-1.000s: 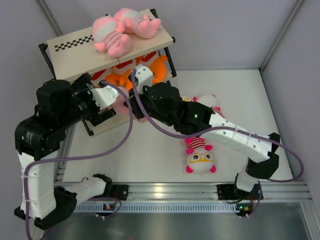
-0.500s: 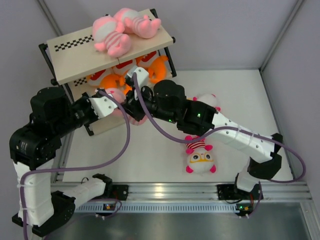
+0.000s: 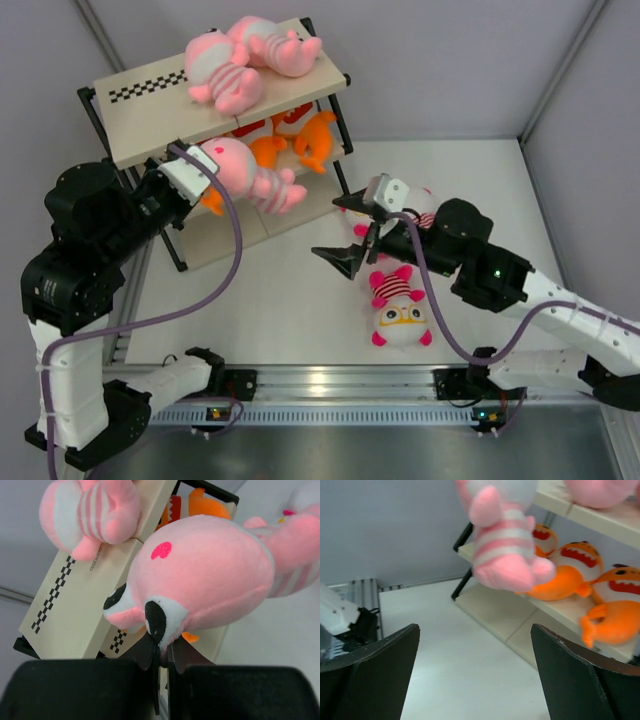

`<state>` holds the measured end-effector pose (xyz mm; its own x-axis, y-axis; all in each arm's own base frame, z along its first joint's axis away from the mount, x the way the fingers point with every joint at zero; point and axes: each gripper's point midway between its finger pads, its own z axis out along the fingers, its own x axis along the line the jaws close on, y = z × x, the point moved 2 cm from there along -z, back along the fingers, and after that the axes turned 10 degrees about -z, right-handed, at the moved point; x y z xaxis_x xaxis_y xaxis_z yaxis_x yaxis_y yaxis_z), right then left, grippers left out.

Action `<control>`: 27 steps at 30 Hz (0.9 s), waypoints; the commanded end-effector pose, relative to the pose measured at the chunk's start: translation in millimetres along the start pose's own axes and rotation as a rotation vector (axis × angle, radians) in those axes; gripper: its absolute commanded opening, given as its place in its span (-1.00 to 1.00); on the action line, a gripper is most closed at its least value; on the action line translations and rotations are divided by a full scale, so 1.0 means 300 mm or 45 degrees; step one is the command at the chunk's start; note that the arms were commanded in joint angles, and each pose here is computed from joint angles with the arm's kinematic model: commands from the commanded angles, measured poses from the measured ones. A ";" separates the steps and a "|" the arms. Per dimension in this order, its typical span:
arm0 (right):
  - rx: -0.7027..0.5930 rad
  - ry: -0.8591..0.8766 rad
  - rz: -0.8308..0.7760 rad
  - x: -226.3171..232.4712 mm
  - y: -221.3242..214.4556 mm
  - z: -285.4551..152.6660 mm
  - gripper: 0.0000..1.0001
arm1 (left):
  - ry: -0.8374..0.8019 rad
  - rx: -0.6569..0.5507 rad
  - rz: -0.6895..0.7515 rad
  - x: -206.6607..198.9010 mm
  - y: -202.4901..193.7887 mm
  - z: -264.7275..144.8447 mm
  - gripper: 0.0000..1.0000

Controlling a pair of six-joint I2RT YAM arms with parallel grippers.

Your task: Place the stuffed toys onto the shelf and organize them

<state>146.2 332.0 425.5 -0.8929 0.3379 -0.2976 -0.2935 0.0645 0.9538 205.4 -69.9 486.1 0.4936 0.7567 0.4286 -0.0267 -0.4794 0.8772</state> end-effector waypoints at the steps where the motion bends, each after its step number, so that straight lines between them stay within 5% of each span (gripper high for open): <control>1: -0.193 -0.097 -0.224 -0.080 0.061 -0.070 0.85 | 0.093 -0.258 -0.186 0.050 0.164 -0.058 -1.00; 9: -0.369 -0.165 -0.630 -0.135 0.197 -0.065 0.86 | -0.033 -0.382 -0.333 -0.010 0.224 -0.134 -1.00; 21: -0.526 -0.045 -0.724 -0.108 0.300 0.063 0.84 | -0.087 -0.386 -0.381 -0.047 0.201 -0.159 -1.00; 25: -0.540 0.007 -0.651 -0.092 0.306 0.095 0.64 | -0.074 -0.384 -0.384 -0.042 0.199 -0.160 -1.00; 27: -0.569 0.039 -0.620 -0.075 0.318 0.092 0.36 | -0.067 -0.380 -0.390 -0.041 0.194 -0.160 -1.00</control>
<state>165.0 362.0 486.6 -0.6206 0.3223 -0.7148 -0.7676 -0.0640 0.6377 153.9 -81.5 529.2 0.5537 0.8195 0.1478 -0.0771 -0.1263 0.9890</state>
